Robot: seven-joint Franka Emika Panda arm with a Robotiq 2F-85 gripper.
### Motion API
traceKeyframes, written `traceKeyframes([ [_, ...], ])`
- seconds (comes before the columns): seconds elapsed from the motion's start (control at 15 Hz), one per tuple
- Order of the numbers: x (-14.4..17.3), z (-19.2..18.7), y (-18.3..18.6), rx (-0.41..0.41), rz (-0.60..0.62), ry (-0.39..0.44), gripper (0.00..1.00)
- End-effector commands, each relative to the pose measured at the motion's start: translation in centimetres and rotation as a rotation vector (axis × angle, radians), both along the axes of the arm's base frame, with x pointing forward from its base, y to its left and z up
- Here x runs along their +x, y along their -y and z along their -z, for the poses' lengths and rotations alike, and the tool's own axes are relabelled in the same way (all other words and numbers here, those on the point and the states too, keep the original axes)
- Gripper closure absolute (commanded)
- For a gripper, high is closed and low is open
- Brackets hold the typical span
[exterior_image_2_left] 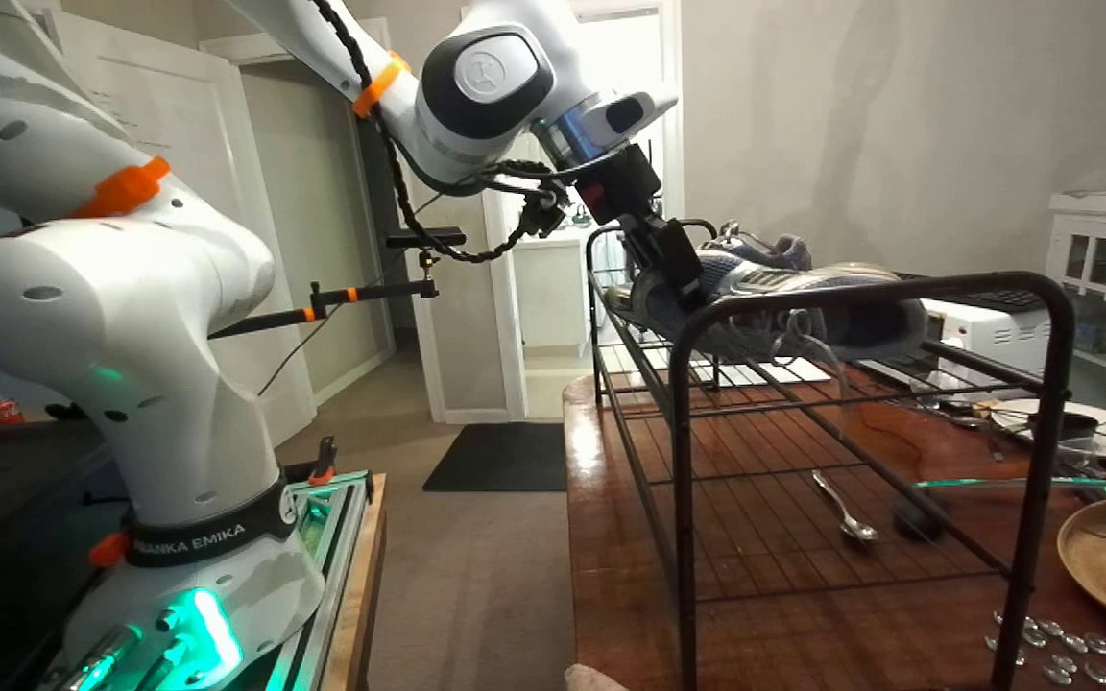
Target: Twist the shoe on the shelf
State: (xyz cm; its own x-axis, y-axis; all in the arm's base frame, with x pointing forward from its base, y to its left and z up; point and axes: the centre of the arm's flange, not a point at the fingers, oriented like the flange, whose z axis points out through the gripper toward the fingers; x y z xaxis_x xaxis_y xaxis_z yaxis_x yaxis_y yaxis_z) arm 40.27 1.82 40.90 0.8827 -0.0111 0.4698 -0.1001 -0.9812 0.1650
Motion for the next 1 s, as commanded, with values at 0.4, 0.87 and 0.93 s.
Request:
traceKeyframes([
  [0.4,-0.4,-0.8,-0.4,-0.222,-0.282,-0.073,0.92],
  [0.87,0.0,-1.1,-2.1,-0.339,-0.618,-0.169,0.41],
  [0.93,0.1,-1.3,-1.9,-0.359,-0.660,-0.181,0.34],
])
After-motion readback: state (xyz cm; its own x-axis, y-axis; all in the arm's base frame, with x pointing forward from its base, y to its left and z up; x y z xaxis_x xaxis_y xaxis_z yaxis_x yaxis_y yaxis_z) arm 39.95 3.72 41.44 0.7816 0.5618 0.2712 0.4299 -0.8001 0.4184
